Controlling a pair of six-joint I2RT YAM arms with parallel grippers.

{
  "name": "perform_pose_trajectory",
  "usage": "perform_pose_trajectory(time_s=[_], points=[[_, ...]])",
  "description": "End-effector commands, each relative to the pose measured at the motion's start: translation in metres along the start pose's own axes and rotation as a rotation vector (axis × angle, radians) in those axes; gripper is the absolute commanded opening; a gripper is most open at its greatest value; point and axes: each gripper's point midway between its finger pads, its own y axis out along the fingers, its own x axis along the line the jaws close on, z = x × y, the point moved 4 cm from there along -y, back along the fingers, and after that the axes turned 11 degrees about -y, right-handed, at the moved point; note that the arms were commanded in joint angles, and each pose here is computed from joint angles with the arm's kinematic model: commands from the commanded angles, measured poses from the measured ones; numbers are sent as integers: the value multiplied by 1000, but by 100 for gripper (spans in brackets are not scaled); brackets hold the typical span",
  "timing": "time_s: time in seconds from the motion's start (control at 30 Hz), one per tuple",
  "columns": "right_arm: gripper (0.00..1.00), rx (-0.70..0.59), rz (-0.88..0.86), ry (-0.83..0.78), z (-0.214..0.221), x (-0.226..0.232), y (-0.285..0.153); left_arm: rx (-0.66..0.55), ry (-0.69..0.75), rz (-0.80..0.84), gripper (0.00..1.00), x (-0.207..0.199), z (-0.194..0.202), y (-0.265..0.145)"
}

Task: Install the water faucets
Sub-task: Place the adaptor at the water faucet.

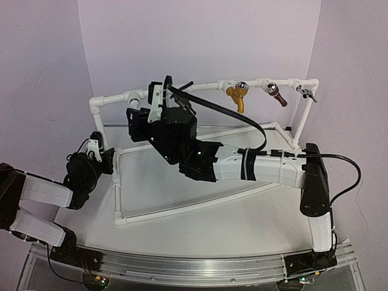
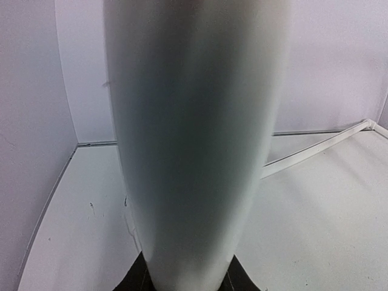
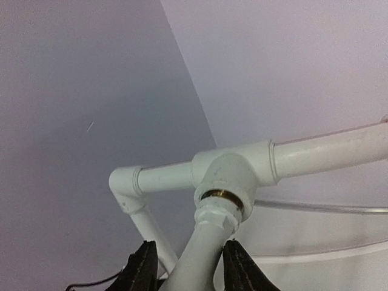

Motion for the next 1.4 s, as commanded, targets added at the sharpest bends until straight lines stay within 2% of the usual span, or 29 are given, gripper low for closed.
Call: perform_pose_trajectory(time_s=[0.0, 0.1, 0.27, 0.37, 0.43, 0.53, 0.7, 0.93, 1.07, 1.2, 1.37], points=[[60, -80, -44, 51, -80, -18, -34, -1, -38, 170, 0, -31, -8, 0], [69, -29, -78, -112, -88, -18, -47, 1, -38, 171, 0, -31, -7, 0], [75, 86, -221, -354, -82, -3, -66, 4, -36, 169, 0, -31, -6, 1], [79, 91, -268, -599, -77, 15, -82, 6, -36, 170, 0, -31, -6, 1], [82, 90, -228, -704, -80, 20, -88, 8, -37, 170, 0, -31, -5, 1], [82, 102, -86, -650, -91, 9, -77, 11, -37, 171, 0, -31, -5, 2], [75, 101, -191, -614, -63, 40, -67, 10, -37, 172, 0, -31, -5, 1], [67, 31, 107, -667, -38, 59, -46, 6, -37, 172, 0, -31, -6, 1], [63, -8, 282, -677, -32, 50, -36, 4, -37, 172, 0, -31, -7, 0], [55, -61, 353, -695, -25, 48, -31, 1, -37, 172, 0, -31, -8, -1], [58, -64, 401, -721, -25, 47, -27, 0, -38, 172, 0, -31, -8, -1]])
